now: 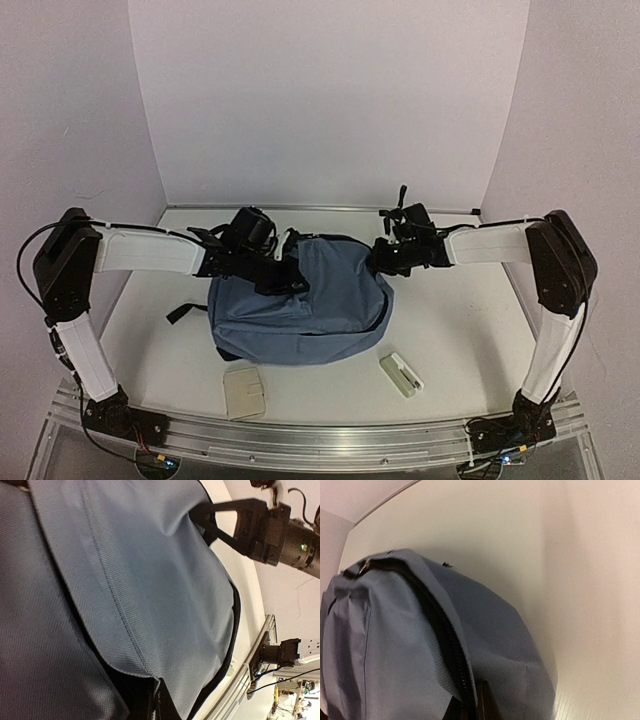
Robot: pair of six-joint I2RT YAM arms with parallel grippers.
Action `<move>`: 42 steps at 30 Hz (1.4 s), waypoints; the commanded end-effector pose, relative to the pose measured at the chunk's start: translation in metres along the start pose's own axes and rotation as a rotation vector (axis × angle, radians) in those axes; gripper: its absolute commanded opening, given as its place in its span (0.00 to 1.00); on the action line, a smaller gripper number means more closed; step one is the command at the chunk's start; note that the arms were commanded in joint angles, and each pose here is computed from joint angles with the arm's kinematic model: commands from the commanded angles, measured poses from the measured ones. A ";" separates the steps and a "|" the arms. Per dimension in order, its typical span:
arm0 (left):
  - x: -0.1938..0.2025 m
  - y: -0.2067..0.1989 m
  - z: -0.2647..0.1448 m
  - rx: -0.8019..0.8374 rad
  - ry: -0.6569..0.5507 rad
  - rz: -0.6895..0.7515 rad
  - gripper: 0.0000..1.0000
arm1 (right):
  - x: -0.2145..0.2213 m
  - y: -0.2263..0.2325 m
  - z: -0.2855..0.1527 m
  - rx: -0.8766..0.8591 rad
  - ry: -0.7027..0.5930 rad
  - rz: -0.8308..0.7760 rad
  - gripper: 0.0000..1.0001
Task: Pack the student bag
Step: Adjust the student bag at the center of the board.
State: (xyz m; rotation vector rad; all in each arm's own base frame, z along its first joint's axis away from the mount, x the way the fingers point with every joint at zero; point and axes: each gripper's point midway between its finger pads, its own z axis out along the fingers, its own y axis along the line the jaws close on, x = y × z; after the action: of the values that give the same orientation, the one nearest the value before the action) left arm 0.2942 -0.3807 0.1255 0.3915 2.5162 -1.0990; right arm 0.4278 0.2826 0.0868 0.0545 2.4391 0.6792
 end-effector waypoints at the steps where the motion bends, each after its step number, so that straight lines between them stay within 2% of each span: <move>1: -0.038 -0.057 0.009 0.148 -0.083 0.060 0.16 | -0.067 0.016 -0.017 -0.067 -0.146 -0.025 0.38; 2: -0.043 -0.058 0.007 0.129 -0.090 0.082 0.26 | -0.069 0.019 -0.023 -0.075 -0.149 -0.027 0.52; 4: -0.049 -0.058 -0.002 0.091 -0.105 0.126 0.53 | -0.070 0.024 -0.039 -0.093 -0.160 -0.032 0.70; 7: -0.054 -0.053 -0.022 0.037 -0.114 0.170 0.71 | -0.065 0.023 -0.062 -0.092 -0.172 -0.030 0.81; 10: -0.056 -0.038 -0.047 0.006 -0.130 0.150 0.79 | -0.047 0.017 -0.081 -0.092 -0.148 0.006 0.85; 17: -0.058 0.038 -0.102 -0.103 -0.215 -0.050 0.85 | -0.002 0.000 -0.111 -0.117 -0.093 0.118 0.86; 24: -0.060 0.078 -0.115 -0.194 -0.216 -0.107 0.86 | 0.053 -0.038 -0.104 -0.047 -0.008 0.209 0.85; 27: -0.063 0.089 -0.116 -0.219 -0.218 -0.119 0.87 | 0.067 -0.037 -0.099 -0.082 0.010 0.240 0.78; 29: -0.063 0.104 -0.117 -0.292 -0.213 -0.119 0.88 | 0.076 -0.034 -0.096 -0.114 0.023 0.259 0.72; 32: -0.064 0.134 -0.127 -0.412 -0.230 -0.159 0.90 | 0.083 -0.027 -0.091 -0.139 0.031 0.270 0.69; 36: -0.069 0.158 -0.140 -0.386 -0.288 -0.243 0.90 | 0.087 -0.017 -0.086 -0.154 0.037 0.261 0.67; 39: -0.071 0.160 -0.135 -0.318 -0.283 -0.257 0.84 | 0.092 -0.010 -0.080 -0.156 0.050 0.244 0.65; 42: -0.067 0.163 -0.121 -0.279 -0.236 -0.260 0.72 | 0.099 -0.006 -0.072 -0.149 0.067 0.234 0.51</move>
State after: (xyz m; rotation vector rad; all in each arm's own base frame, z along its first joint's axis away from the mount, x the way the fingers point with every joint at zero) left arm 0.3861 -0.1733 0.1300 -0.1975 2.5099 -0.6965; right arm 0.2989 0.2468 0.0754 0.2806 2.4937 0.9517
